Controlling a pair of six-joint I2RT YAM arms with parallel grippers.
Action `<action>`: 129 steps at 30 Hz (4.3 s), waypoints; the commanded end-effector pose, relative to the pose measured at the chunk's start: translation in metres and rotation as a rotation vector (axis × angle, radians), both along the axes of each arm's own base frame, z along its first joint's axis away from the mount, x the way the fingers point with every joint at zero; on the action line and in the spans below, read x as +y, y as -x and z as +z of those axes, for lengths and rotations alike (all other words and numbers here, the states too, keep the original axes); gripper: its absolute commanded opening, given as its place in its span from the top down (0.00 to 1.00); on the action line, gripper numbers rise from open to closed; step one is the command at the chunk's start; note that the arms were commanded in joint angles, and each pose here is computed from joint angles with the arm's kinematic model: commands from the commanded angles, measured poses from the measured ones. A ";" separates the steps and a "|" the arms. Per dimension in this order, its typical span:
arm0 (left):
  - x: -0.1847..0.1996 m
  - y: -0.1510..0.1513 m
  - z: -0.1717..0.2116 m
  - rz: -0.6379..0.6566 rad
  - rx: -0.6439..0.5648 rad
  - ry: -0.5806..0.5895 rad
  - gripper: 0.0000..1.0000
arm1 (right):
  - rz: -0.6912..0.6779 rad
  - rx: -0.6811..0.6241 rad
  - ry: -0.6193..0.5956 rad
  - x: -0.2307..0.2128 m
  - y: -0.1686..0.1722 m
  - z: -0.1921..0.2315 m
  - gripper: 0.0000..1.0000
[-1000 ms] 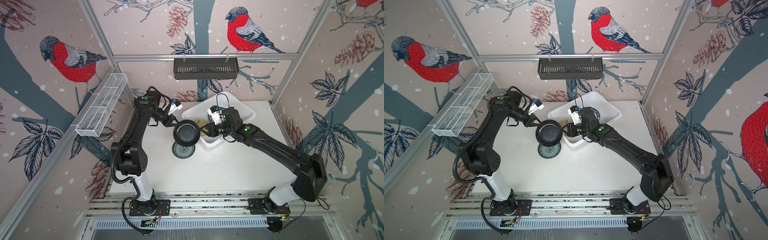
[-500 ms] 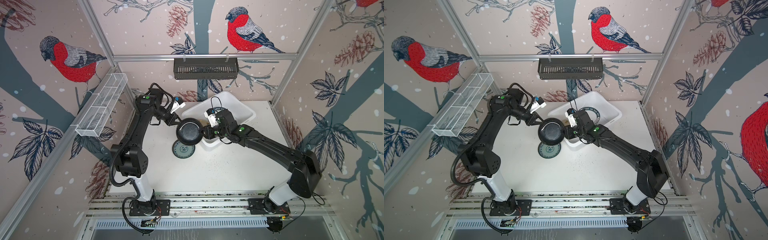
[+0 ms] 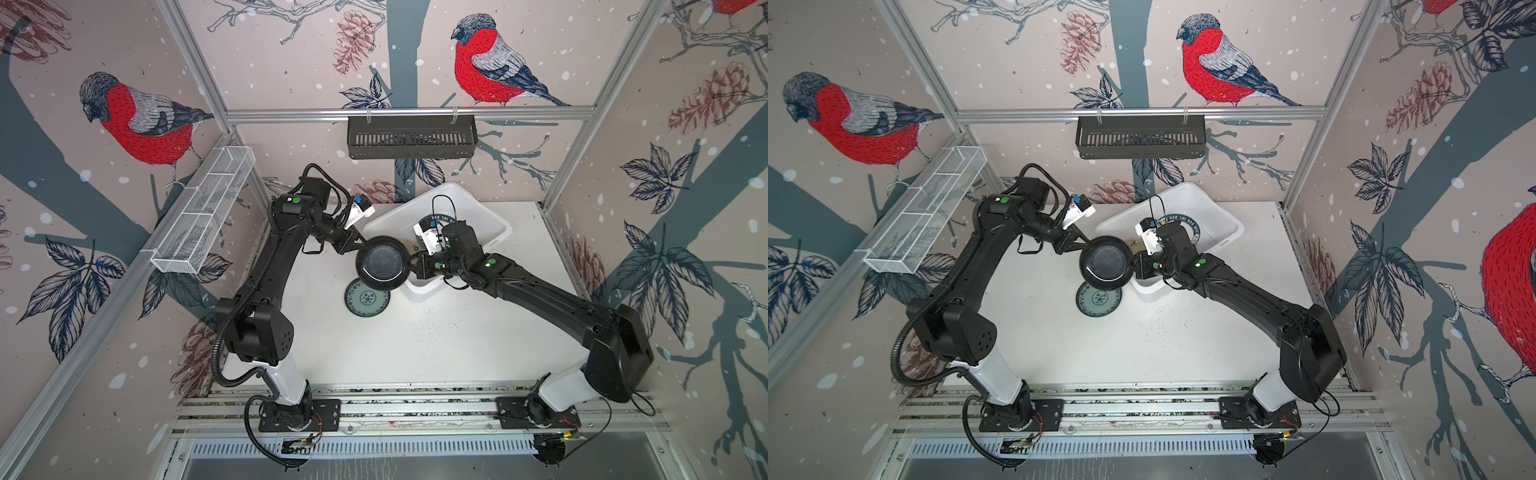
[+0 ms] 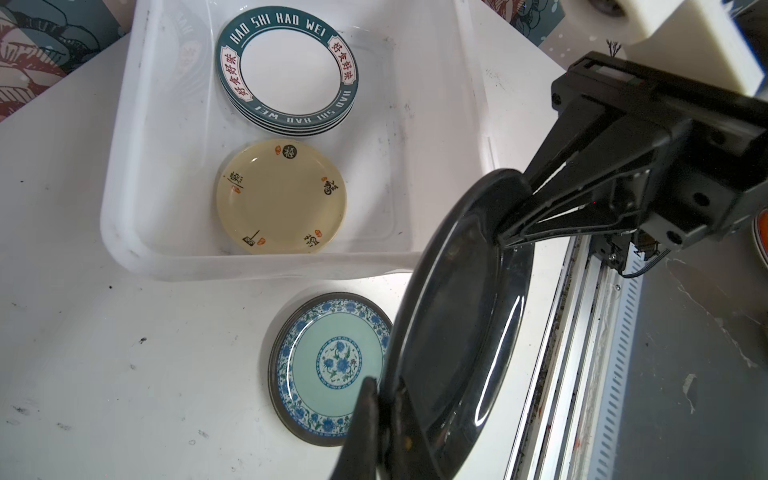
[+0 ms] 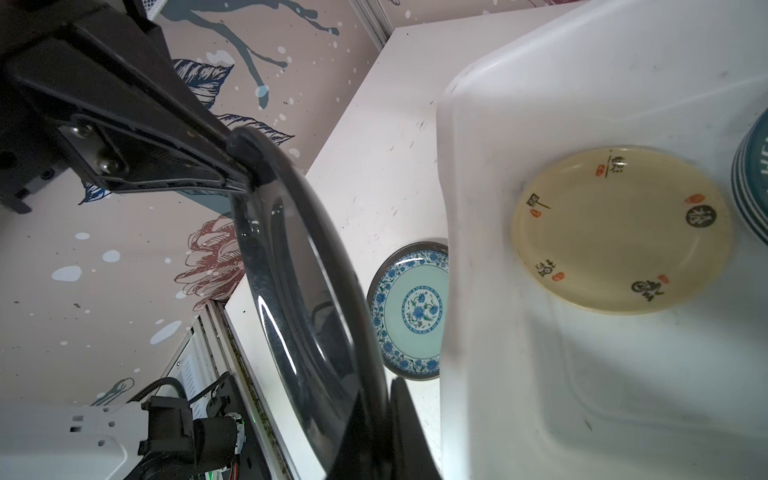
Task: Place the plates into the plastic bin on the countertop
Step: 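Grasp the black plate's far rim with the right gripper, then open the left gripper, then lower the black plate into the bin with the right gripper while the left withdraws, then press the black plate flat onto the cream plate with the right gripper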
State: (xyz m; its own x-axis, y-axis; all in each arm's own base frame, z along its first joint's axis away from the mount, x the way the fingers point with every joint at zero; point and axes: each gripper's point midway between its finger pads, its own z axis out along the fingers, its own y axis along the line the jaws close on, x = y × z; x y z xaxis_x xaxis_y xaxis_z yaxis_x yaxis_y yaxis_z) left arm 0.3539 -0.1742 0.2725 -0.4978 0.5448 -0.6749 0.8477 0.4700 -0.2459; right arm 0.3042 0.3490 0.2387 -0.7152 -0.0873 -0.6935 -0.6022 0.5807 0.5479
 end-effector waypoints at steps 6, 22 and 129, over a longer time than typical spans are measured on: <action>-0.005 0.005 0.006 0.001 0.013 0.033 0.99 | 0.029 -0.021 -0.060 0.007 -0.003 0.016 0.96; -0.004 -0.016 0.020 0.072 -0.081 0.045 0.44 | -0.040 -0.014 -0.086 -0.030 -0.047 0.032 0.97; 0.086 -0.112 0.041 0.564 -0.431 -0.246 0.28 | -0.213 0.584 0.285 -0.061 -0.167 -0.157 0.93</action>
State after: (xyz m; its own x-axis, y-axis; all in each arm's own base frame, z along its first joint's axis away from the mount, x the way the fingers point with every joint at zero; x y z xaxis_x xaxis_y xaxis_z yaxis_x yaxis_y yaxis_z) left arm 0.4602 -0.0857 0.3079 -0.4921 0.4550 -0.7421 0.4600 0.8597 0.2221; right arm 0.4695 0.2829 0.0806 -0.9857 -0.0365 -0.1645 -0.1196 0.8394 0.5302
